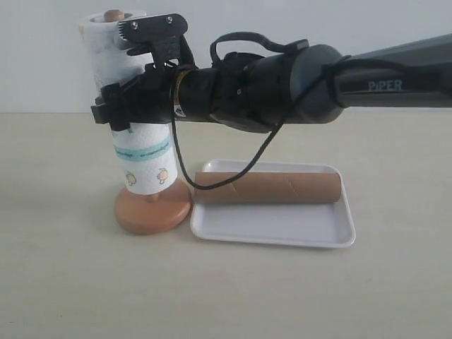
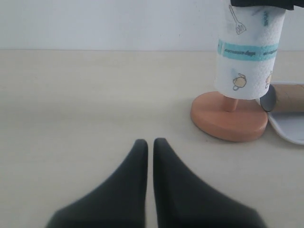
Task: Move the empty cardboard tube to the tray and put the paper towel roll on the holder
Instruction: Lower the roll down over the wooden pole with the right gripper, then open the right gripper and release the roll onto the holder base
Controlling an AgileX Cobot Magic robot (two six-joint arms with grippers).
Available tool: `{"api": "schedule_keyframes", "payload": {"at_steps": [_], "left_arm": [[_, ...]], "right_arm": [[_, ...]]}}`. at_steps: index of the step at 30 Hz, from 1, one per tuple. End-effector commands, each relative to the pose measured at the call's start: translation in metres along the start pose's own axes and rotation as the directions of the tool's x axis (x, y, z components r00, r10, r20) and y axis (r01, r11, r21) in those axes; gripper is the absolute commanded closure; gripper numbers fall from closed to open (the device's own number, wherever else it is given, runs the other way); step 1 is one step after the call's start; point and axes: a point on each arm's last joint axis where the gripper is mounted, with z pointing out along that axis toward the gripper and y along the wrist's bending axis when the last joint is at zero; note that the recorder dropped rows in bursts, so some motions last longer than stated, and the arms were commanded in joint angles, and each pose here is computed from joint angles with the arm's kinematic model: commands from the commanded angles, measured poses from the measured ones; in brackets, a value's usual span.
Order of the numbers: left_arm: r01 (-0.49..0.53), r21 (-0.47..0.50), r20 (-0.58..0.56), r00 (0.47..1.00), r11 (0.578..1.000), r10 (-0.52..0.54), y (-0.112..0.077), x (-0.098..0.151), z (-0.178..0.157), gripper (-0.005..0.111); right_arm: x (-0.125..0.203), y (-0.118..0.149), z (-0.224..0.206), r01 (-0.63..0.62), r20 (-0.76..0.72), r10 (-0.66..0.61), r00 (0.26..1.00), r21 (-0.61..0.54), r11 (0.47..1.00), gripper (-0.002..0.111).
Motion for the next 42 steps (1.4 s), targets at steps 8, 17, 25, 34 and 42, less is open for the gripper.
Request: {"api": "schedule_keyframes", "payload": {"at_steps": [8,17,25,34,42], "left_arm": [[-0.011,-0.005,0.006,1.000,1.000,0.011,0.000,0.000,0.000,0.103],[-0.011,-0.005,0.006,1.000,1.000,0.011,0.000,0.000,0.000,0.103],[-0.011,-0.005,0.006,1.000,1.000,0.011,0.000,0.000,0.000,0.103],[-0.011,-0.005,0.006,1.000,1.000,0.011,0.000,0.000,0.000,0.103],[-0.011,-0.005,0.006,1.000,1.000,0.011,0.000,0.000,0.000,0.103]], "right_arm": [[0.017,0.002,0.011,-0.005,-0.039,0.004,0.999,-0.004,1.000,0.105],[0.018,0.001,0.011,-0.022,-0.050,0.022,0.998,0.012,1.000,0.019],[0.020,-0.001,0.011,-0.033,-0.067,0.035,0.997,0.036,0.999,0.003],[-0.019,0.005,-0.013,-0.012,0.021,0.012,1.000,0.027,1.000,0.003],[-0.091,0.018,-0.076,0.049,0.206,-0.052,0.977,0.021,0.999,0.003]]}}
